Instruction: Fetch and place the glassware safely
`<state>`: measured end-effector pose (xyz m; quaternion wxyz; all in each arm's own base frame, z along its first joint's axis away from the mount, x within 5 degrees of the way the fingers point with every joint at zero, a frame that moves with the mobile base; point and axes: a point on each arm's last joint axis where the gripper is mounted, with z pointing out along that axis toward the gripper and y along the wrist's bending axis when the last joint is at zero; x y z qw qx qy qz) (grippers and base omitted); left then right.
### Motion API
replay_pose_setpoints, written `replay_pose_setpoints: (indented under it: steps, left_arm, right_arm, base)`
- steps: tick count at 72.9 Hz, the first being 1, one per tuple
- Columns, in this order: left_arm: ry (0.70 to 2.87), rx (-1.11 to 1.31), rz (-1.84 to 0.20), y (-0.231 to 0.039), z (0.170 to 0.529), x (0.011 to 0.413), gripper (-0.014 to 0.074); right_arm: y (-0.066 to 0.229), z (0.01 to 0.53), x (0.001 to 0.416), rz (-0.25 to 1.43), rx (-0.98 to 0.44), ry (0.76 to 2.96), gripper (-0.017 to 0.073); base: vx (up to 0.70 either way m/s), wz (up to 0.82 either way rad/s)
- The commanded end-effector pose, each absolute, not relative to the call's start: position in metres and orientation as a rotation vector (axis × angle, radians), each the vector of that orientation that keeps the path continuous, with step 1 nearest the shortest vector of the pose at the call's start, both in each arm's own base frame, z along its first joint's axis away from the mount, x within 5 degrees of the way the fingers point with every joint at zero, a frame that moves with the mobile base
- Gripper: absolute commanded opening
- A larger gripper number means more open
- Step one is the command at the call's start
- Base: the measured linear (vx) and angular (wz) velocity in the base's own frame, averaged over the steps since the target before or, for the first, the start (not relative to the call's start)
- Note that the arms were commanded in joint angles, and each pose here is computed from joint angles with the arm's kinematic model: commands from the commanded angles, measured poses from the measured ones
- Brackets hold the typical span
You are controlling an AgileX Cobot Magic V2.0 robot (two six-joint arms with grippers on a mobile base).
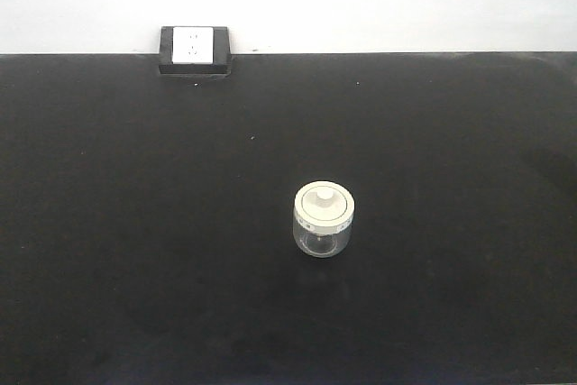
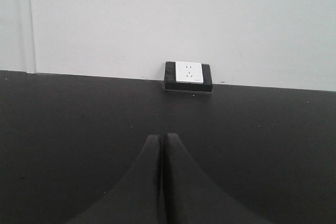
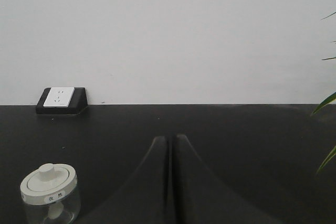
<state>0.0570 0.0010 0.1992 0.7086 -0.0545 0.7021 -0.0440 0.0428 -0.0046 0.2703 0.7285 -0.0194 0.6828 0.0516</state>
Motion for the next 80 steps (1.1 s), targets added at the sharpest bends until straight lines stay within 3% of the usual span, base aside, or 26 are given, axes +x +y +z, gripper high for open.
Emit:
replay_pose_setpoints:
  steps: [1,23,47,80]
  left_arm:
    - [1.496,-0.116,-0.108,0.001,0.197,0.057,-0.0007]
    - [1.496,-0.116,-0.108,0.001,0.197,0.057,-0.0007]
    - [1.496,-0.116,-0.108,0.001,0.197,0.057,-0.0007]
    - [1.496,-0.116,-0.108,0.001,0.197,0.057,-0.0007]
  right_arm:
    - [-0.003,0.281,0.041,0.088,-0.093,1.45,-0.0008]
    - [0.004,0.277,0.041,0.013,-0.258,1.476,-0.0008]
    - [-0.003,0.277,0.04,-0.094,-0.006,1.504,-0.0008]
    - [0.002,0.222,0.053,0.018,-0.044,1.402,-0.0008]
  base:
    - [0.0,0.0]
    - [0.0,0.0]
    - [0.0,0.0]
    - [0.0,0.0]
